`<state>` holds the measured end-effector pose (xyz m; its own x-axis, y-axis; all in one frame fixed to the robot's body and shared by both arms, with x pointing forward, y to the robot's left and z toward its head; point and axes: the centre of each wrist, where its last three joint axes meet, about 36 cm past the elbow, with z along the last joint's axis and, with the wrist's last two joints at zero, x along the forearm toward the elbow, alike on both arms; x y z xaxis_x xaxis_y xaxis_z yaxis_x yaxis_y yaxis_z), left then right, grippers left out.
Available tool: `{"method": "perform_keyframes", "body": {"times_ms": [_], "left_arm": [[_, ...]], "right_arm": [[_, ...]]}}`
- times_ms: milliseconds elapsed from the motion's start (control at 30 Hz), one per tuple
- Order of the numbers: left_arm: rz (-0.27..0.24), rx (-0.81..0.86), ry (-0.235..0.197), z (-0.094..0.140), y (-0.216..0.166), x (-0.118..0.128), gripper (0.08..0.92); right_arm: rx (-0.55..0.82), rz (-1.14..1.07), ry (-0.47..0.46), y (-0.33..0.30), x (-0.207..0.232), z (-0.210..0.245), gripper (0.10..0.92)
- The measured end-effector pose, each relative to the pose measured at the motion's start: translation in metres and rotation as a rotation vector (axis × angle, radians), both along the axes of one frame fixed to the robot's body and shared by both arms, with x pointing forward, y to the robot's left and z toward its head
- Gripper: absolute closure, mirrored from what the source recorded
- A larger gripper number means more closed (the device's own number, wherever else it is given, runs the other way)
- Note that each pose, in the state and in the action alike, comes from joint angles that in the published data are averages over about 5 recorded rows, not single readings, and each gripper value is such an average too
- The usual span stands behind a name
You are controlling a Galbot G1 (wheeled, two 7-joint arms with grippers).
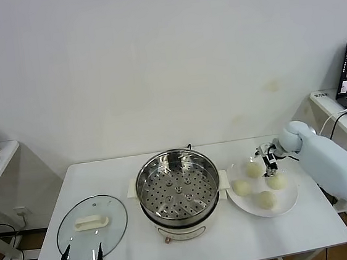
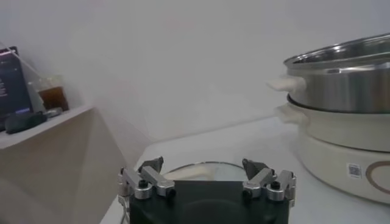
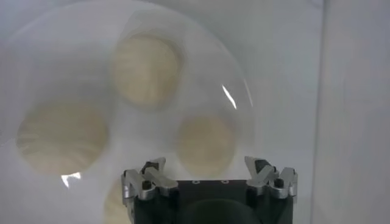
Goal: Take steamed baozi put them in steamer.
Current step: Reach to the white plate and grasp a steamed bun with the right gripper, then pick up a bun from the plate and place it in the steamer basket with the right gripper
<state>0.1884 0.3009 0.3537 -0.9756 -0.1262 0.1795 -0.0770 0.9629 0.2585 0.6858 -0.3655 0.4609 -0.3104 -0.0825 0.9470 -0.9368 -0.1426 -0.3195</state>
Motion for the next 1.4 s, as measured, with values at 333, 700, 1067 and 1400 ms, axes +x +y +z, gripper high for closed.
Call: {"method": "perform_keyframes", "body": {"times_ms": [333, 700, 1067, 1400], "left_arm": [[0.009, 0.01, -0.007, 0.001, 0.004, 0.002, 0.177], [0.017, 0.018, -0.014, 0.002, 0.008, 0.004, 0.177], [0.016, 0.017, -0.019, 0.005, 0.007, 0.003, 0.177], [0.0, 0.012, -0.036, 0.01, 0.007, 0.007, 0.177]], "right_arm": [[-0.031, 0.0, 0.014, 0.015, 0.011, -0.014, 0.245], [-0.053, 0.0, 0.025, 0.021, 0.015, -0.018, 0.452], [-0.045, 0.007, 0.03, 0.019, 0.015, -0.001, 0.515], [0.045, 0.085, -0.013, 0.025, 0.015, 0.084, 0.519]]}}
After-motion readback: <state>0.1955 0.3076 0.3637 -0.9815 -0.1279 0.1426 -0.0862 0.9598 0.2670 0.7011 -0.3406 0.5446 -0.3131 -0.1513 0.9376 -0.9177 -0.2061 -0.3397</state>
